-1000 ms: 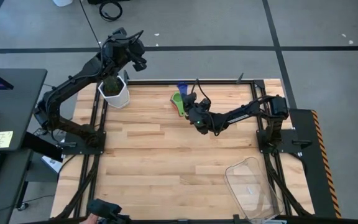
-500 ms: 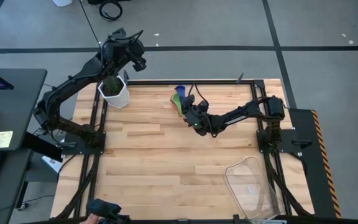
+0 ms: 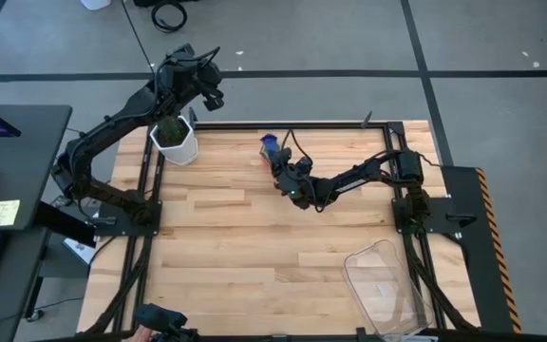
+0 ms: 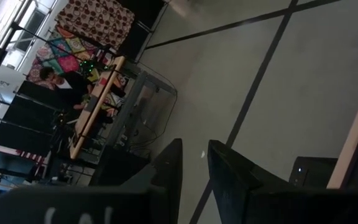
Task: Nest measuring cups in basket
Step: Stack the violet measuring cup on top of the green measuring cup
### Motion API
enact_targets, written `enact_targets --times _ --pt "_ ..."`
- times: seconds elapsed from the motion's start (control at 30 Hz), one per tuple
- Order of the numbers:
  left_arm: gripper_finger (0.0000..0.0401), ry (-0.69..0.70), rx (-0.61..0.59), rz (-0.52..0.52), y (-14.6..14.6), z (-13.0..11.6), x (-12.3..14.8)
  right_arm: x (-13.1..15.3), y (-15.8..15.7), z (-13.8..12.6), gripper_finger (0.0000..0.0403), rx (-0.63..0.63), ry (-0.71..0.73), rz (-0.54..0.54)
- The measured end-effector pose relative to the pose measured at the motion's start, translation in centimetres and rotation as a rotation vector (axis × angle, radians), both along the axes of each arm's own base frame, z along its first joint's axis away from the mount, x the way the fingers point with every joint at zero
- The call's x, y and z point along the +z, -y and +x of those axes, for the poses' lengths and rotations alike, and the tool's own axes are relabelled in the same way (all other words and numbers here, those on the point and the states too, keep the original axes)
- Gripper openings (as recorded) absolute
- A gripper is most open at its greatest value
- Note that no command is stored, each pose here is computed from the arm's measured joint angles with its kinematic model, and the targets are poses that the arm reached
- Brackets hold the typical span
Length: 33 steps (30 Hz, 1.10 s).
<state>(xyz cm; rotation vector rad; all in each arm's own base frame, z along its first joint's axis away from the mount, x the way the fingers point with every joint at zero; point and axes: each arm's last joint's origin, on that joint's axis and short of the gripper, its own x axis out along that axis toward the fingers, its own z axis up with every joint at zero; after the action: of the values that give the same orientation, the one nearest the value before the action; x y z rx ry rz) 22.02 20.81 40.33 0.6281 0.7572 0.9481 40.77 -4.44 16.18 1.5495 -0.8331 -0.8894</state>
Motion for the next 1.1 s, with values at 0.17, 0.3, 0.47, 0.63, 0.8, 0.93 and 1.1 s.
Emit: enact_targets --times 0.17,0.3,0.47,0.63,0.8,0.93,1.1 --pt "0.0082 0.0 -0.002 -0.001 0.0 0.0 0.0 -0.8 0.0 -0.2 0.0008 -0.01 0.015 0.065" --pt "0.0082 -0.003 -0.013 -0.008 0.0 0.0 -0.1 -1.2 -0.2 -0.3 0.0008 -0.02 0.017 0.094" --pt "0.0082 -0.003 -0.013 -0.009 0.0 0.0 -0.1 -1.2 -0.1 -0.3 0.0008 -0.02 0.016 0.096" --pt "0.0082 -0.003 -0.013 -0.008 0.0 0.0 -0.1 -1.3 0.4 -0.2 0.0033 0.03 0.016 0.122" --pt "0.0082 -0.003 -0.013 -0.009 0.0 0.0 -0.1 -1.3 1.0 -0.2 0.0068 0.066 0.013 0.142" --pt "0.0082 -0.004 -0.013 -0.009 0.0 0.0 -0.1 -1.3 1.1 -0.2 0.0072 0.066 0.015 0.143" --pt "0.0082 -0.009 -0.013 -0.014 0.0 0.0 -0.1 -1.3 1.0 -0.2 0.0072 0.052 0.037 0.151"
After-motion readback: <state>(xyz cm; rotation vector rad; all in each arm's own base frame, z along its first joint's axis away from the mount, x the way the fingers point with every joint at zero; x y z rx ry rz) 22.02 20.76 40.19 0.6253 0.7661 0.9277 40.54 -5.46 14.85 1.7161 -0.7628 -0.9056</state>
